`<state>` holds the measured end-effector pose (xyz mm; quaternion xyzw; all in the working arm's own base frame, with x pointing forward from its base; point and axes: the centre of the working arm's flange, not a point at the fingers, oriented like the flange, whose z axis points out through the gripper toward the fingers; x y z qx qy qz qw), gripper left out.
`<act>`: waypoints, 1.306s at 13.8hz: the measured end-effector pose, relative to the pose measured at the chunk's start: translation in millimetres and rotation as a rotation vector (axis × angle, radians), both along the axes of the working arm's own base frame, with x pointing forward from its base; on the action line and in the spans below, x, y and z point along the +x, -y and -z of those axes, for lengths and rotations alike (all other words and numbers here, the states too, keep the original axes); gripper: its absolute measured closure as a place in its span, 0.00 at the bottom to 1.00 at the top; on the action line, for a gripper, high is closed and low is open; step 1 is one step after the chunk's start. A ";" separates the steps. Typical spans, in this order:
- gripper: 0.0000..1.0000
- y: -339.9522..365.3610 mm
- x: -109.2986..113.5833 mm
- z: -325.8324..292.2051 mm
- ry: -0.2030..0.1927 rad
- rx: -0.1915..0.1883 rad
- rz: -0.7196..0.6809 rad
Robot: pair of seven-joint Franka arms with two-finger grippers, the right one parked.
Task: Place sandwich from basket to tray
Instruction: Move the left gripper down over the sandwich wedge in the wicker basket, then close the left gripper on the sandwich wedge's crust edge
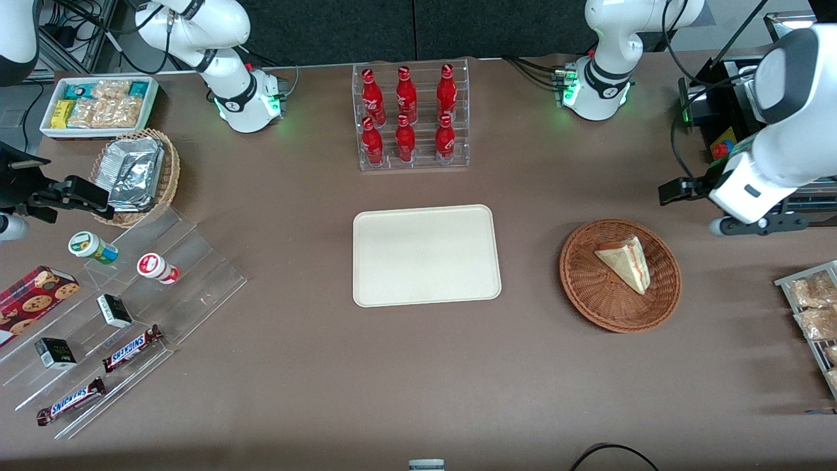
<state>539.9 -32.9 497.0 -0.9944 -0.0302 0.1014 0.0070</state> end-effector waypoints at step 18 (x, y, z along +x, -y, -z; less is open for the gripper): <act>0.00 -1.8 -10.0 169.2 0.238 0.032 -0.482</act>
